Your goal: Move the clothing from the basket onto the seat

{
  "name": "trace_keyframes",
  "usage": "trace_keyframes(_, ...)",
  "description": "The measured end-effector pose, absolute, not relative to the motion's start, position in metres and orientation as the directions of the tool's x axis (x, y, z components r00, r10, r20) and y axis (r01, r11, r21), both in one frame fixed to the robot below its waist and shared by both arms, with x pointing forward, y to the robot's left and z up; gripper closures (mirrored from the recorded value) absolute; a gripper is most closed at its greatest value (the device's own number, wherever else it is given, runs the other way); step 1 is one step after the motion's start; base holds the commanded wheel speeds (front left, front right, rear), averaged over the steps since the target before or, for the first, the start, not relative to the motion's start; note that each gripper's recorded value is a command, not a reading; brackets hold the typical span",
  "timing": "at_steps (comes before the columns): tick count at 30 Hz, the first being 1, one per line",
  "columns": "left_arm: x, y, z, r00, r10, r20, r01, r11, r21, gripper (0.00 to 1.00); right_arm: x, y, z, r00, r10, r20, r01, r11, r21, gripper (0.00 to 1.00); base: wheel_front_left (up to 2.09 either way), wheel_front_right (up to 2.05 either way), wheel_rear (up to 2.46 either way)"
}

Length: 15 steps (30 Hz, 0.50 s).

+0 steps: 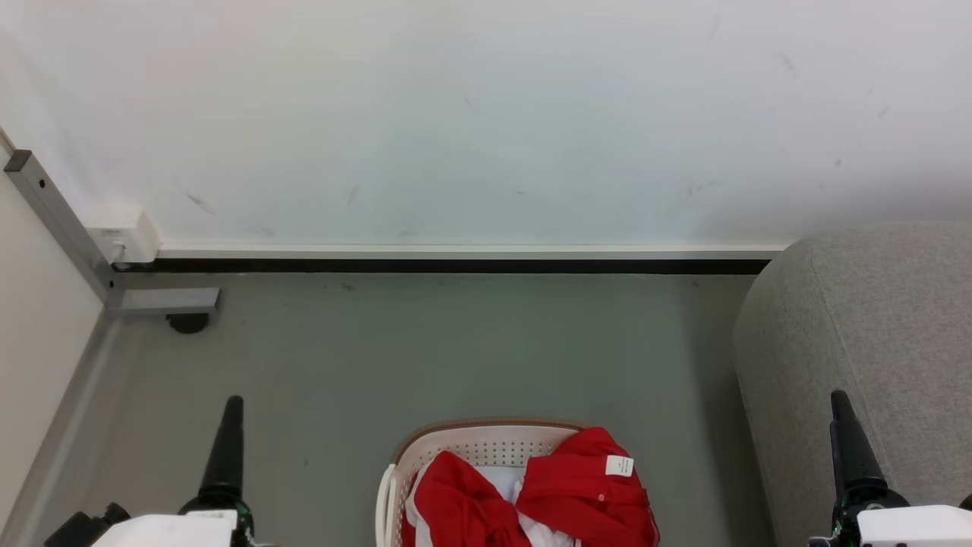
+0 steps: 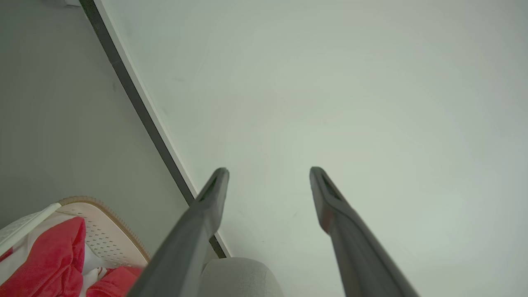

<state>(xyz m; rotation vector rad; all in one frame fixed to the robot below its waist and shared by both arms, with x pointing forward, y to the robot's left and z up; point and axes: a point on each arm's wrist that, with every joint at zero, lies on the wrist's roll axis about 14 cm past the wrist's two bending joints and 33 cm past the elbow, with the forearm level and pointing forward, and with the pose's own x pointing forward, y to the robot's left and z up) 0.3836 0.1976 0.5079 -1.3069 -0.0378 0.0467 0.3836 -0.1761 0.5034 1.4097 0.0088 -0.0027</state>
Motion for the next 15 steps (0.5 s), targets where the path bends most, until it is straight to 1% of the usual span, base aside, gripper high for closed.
trace_keyframes(15,0.385,0.2,0.521,0.996,0.067,0.052,0.009,0.525,-0.851,0.0,0.385,-0.158,0.514,0.998,0.05,0.034,-0.052,0.428,0.902,0.0,0.0,0.0,0.0)
